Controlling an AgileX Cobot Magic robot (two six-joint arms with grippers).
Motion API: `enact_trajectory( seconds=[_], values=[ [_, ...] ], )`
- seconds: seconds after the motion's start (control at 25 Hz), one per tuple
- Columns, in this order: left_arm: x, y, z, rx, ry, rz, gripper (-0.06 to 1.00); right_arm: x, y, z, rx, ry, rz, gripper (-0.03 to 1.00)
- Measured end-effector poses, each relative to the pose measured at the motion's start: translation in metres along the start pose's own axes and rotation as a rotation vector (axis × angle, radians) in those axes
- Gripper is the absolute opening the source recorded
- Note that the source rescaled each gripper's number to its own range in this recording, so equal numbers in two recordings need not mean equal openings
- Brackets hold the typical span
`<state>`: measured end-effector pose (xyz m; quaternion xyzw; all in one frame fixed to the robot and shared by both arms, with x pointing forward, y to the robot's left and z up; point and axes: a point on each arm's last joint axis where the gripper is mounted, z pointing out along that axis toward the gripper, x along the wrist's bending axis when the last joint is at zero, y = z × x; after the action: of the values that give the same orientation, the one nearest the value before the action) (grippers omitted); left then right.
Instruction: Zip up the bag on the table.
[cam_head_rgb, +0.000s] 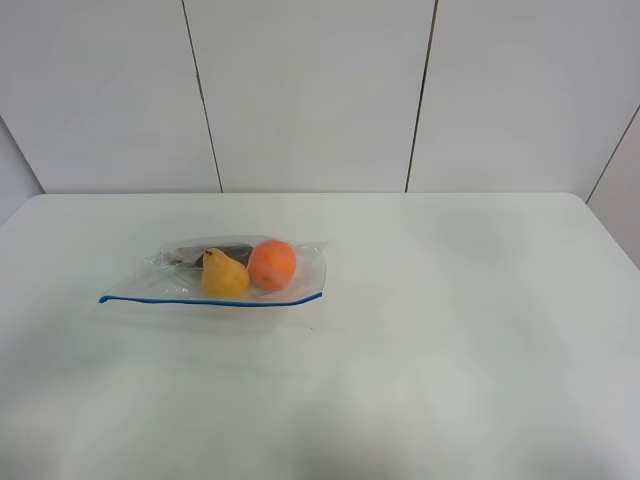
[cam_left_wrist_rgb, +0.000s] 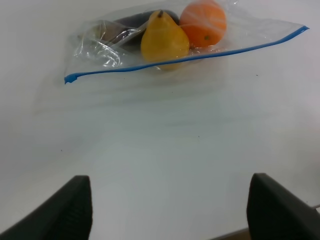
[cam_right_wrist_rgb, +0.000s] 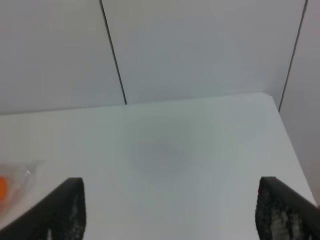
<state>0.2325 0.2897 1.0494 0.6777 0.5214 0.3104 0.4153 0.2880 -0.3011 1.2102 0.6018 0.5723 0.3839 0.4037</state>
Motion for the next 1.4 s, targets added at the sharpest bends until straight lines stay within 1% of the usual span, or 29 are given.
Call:
enact_trajectory(
  seconds=[0.2,0.36,0.52,0.76,0.88,1.0,1.32,1.4],
  values=[
    [0.000,0.000,0.000,0.000,0.000,0.000,0.84,0.001,-0.014,-0.029,-0.049,0.007,0.003,1.00],
    [0.000,0.000,0.000,0.000,0.000,0.000,0.84,0.001,-0.028,-0.035,-0.057,0.008,0.028,1.00],
    [0.000,0.000,0.000,0.000,0.000,0.000,0.84,0.001,-0.055,-0.033,-0.016,0.009,0.037,1.00],
    [0.000,0.000,0.000,0.000,0.000,0.000,0.84,0.001,-0.103,-0.033,-0.022,0.010,0.053,1.00],
    [0.000,0.000,0.000,0.000,0.000,0.000,0.84,0.001,-0.126,-0.032,-0.040,0.011,0.053,1.00],
    [0.000,0.000,0.000,0.000,0.000,0.000,0.84,0.001,-0.143,-0.023,-0.023,0.010,0.056,1.00],
    [0.000,0.000,0.000,0.000,0.000,0.000,0.84,0.000,-0.164,0.005,0.071,-0.002,0.052,1.00],
    [0.000,0.000,0.000,0.000,0.000,0.000,0.84,0.000,-0.165,0.007,0.069,-0.002,0.052,1.00]
  ],
)
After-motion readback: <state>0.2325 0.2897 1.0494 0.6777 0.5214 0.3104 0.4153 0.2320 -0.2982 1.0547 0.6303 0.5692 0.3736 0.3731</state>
